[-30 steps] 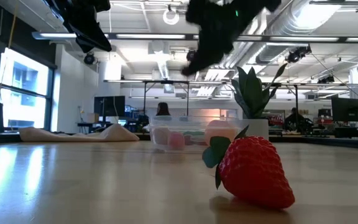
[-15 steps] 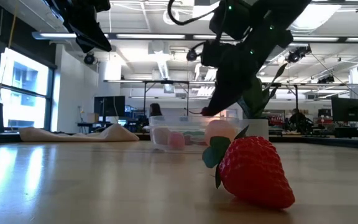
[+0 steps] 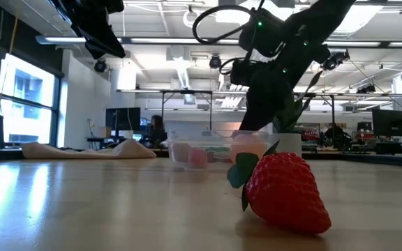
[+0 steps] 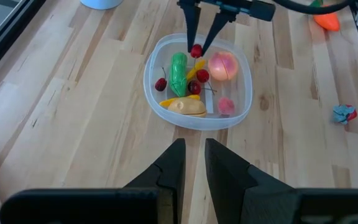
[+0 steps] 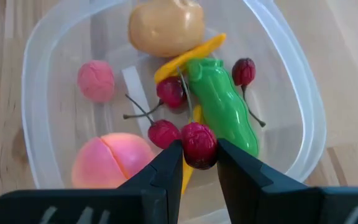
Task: Pick and placing Produce into tupperware
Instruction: Put the red cherry into the transparent bin
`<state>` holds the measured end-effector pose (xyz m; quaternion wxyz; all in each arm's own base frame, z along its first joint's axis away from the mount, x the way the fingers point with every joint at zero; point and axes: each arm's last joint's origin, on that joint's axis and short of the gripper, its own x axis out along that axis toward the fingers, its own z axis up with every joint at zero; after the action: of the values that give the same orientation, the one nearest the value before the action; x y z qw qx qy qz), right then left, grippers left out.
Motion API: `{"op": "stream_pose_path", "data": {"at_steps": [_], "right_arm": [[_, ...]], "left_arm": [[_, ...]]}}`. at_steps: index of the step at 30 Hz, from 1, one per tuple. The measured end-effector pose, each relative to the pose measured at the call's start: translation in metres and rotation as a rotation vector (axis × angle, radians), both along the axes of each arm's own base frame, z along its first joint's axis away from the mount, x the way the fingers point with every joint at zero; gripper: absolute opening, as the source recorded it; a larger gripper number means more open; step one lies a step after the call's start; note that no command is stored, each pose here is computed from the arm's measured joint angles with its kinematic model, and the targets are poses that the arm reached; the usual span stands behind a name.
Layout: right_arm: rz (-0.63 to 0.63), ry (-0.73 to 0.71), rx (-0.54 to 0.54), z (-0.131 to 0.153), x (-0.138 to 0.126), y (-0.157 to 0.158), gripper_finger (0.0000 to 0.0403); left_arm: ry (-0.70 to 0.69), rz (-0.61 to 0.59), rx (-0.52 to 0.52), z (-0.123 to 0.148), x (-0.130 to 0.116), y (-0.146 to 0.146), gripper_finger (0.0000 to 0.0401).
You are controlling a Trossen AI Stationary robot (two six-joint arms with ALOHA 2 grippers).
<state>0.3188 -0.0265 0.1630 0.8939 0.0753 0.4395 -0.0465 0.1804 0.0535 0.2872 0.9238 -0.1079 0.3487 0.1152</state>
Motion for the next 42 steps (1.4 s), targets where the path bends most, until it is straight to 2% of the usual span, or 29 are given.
{"op": "stream_pose_path", "data": {"at_steps": [33,42], "right_arm": [[0.03,0.017,-0.001,-0.0091,0.003,-0.0016,0.0085],[0.034,0.012,0.003,-0.0088,0.0034,-0.0014,0.0105]], "left_arm": [[0.001,-0.001,0.0,-0.0001,0.0001,-0.0001,0.0051],[0.001,0.0,0.0,-0.0001,0.0001,0.0,0.0051]]}}
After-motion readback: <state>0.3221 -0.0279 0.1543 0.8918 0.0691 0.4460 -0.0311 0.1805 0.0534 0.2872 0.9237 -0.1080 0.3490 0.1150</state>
